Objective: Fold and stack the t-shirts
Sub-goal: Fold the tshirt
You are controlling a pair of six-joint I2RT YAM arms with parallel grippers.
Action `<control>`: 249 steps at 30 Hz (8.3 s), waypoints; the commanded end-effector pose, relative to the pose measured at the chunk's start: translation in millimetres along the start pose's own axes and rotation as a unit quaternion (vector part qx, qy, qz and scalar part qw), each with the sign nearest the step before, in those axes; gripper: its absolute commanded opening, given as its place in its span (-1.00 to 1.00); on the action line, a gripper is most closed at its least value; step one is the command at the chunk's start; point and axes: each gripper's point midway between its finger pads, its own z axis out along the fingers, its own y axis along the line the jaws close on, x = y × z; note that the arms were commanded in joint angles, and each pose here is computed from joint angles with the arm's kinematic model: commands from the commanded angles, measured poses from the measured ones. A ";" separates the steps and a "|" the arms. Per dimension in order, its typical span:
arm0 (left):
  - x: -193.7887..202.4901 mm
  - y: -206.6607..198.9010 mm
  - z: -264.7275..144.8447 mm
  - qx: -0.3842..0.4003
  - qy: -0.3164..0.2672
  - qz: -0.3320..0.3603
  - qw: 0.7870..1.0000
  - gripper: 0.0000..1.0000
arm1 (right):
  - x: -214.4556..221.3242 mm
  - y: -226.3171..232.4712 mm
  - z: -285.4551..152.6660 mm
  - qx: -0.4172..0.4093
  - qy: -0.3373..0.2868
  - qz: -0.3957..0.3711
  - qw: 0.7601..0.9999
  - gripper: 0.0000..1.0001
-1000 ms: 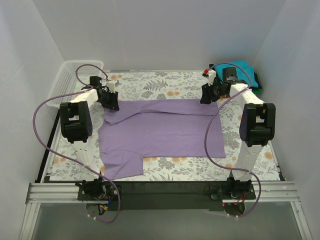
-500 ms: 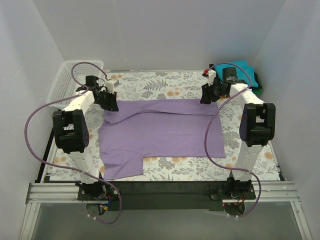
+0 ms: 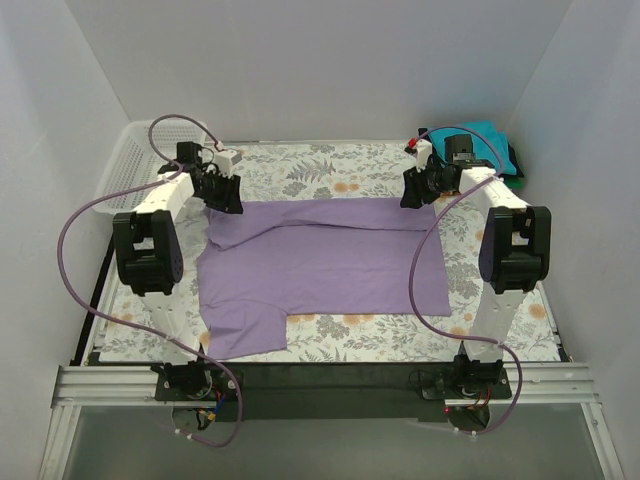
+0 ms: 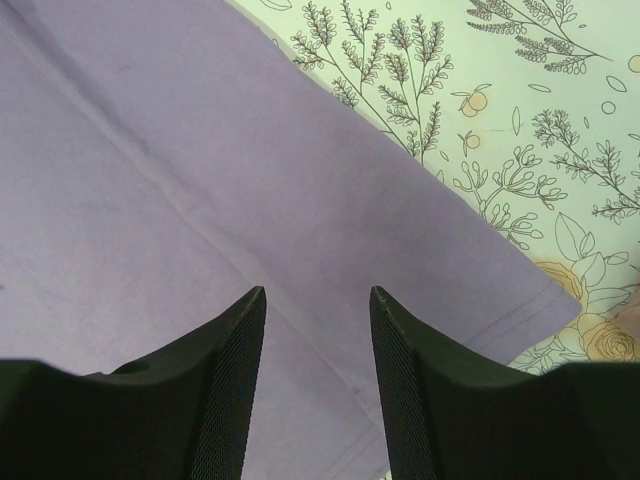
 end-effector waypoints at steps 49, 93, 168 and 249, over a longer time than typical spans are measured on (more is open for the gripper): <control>2.4 14.8 14.8 -0.008 0.024 0.009 1.000 -0.85 | -0.5 2.6 -8.3 0.000 0.003 -0.004 1.000 0.07; 5.6 -71.8 -3.0 0.037 -0.009 -0.060 0.997 -0.15 | 38.6 -22.9 1.1 0.045 0.087 0.005 0.995 -0.08; 86.1 -99.4 -113.8 0.075 0.042 0.078 0.993 0.20 | 102.9 123.3 -89.1 -0.016 0.192 -0.175 0.966 0.28; 165.6 -114.0 -149.5 0.018 0.077 0.285 0.955 -1.00 | 173.5 114.7 -123.9 0.069 0.238 -0.297 0.922 -0.97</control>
